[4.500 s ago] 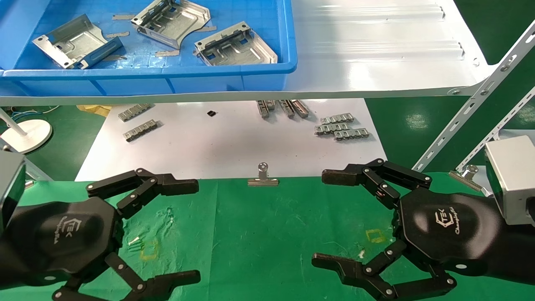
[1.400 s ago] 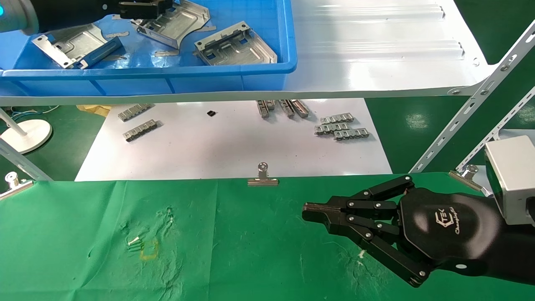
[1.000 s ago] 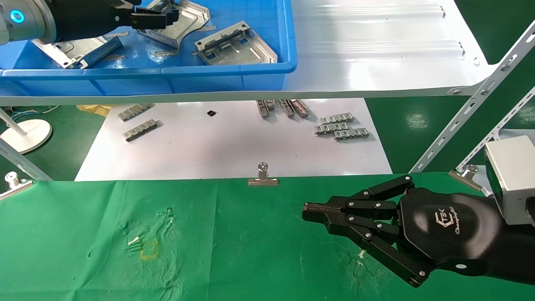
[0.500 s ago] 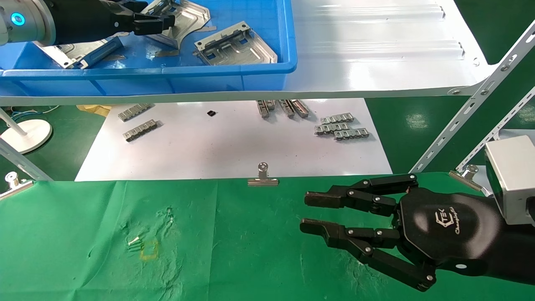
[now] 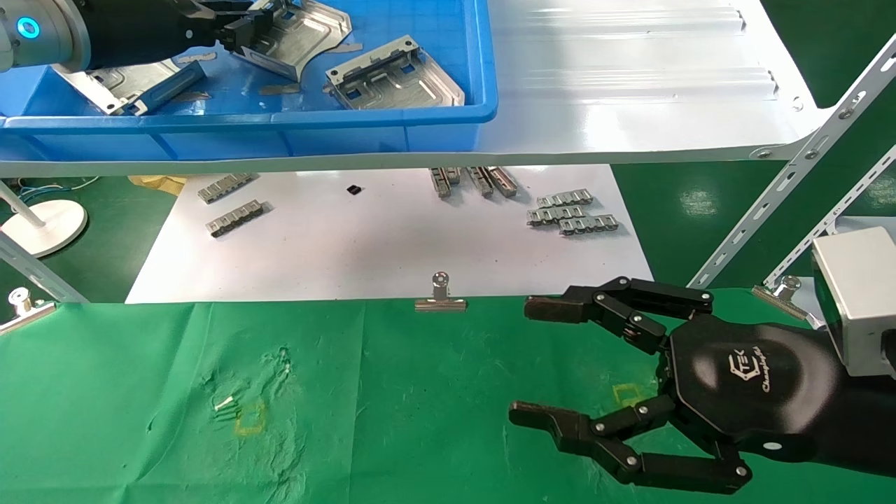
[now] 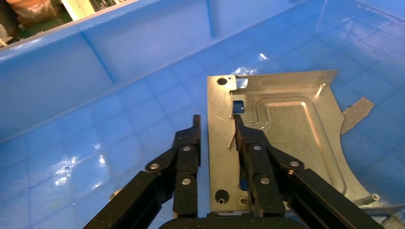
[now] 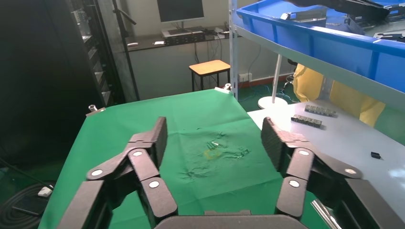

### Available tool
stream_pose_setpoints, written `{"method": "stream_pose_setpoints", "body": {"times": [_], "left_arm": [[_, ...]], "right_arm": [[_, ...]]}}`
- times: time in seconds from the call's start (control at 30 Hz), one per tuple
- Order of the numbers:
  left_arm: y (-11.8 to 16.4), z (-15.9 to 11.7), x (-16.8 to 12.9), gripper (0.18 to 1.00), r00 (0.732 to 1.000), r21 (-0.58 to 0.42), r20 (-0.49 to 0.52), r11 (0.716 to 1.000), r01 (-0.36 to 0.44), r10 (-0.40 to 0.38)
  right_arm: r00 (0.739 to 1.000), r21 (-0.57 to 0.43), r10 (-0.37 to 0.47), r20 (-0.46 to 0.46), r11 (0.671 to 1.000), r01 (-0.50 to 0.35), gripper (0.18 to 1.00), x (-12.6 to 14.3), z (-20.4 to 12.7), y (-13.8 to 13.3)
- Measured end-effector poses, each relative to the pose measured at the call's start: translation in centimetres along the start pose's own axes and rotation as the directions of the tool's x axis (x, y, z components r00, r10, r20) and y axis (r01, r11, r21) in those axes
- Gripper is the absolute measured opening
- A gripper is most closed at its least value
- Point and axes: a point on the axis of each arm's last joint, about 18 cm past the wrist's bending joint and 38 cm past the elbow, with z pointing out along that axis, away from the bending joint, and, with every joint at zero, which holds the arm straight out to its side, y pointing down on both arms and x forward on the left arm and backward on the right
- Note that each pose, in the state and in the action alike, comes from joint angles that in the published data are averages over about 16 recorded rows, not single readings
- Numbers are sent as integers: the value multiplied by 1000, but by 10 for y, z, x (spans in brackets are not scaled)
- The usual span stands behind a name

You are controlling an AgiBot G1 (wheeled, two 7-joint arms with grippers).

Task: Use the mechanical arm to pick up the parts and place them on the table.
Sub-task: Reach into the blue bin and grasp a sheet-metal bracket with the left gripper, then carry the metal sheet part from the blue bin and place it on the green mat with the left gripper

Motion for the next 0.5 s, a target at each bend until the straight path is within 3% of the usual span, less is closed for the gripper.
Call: {"method": "stream_pose_setpoints", "body": {"times": [0.3,0.5], "left_arm": [[-21,-15,7,298,994,70,-97,997,-37,43],[-32,-43,26,274,950,153,-274,982,-112,151]], "right_arm": [[1000,0,0,0,1000,0,829,0,0,0],[1000,0,0,0,1000,0,917,0,0,0]]}}
